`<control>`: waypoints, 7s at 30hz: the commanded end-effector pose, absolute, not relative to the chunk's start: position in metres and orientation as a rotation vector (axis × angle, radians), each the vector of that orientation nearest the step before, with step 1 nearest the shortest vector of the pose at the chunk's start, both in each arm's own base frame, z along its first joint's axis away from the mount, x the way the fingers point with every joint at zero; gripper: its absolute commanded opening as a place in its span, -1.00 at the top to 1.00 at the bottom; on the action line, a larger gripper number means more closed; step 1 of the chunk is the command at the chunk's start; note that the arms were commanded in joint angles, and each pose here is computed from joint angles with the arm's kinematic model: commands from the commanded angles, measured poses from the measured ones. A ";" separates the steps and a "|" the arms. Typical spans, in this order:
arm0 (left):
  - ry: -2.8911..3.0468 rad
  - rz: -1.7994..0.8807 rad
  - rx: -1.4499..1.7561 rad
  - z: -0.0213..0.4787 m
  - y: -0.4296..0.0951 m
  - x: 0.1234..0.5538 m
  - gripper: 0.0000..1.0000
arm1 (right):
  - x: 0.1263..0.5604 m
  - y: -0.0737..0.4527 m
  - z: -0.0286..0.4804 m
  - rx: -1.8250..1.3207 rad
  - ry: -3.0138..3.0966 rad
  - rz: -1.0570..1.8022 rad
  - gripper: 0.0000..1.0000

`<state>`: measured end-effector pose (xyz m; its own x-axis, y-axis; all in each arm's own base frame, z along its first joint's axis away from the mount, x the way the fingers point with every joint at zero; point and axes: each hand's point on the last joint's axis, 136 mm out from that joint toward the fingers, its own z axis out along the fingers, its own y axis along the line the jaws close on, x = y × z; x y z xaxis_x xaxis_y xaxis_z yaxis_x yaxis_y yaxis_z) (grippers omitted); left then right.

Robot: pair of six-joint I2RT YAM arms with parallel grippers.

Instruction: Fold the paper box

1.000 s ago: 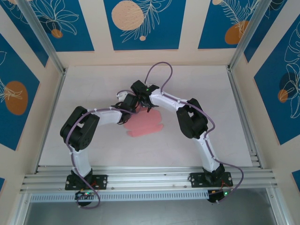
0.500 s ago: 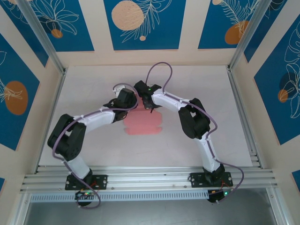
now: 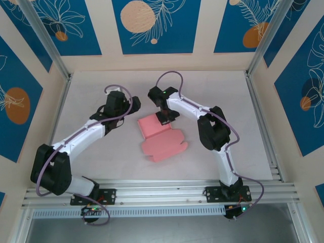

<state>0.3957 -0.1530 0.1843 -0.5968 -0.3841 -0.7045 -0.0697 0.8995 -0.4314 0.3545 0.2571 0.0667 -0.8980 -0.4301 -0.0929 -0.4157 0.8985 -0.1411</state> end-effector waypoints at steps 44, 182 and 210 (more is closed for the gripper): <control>2.541 -0.425 0.762 0.056 -0.244 0.386 0.13 | 0.373 0.264 0.032 -0.908 3.072 -0.083 0.64; 2.204 -0.529 -0.135 0.170 -0.134 0.372 -0.81 | 0.375 0.296 0.168 -0.945 2.291 0.470 1.00; 1.927 -0.846 1.069 0.195 -0.173 0.416 -0.25 | 0.358 0.314 0.171 -1.330 2.219 0.563 1.00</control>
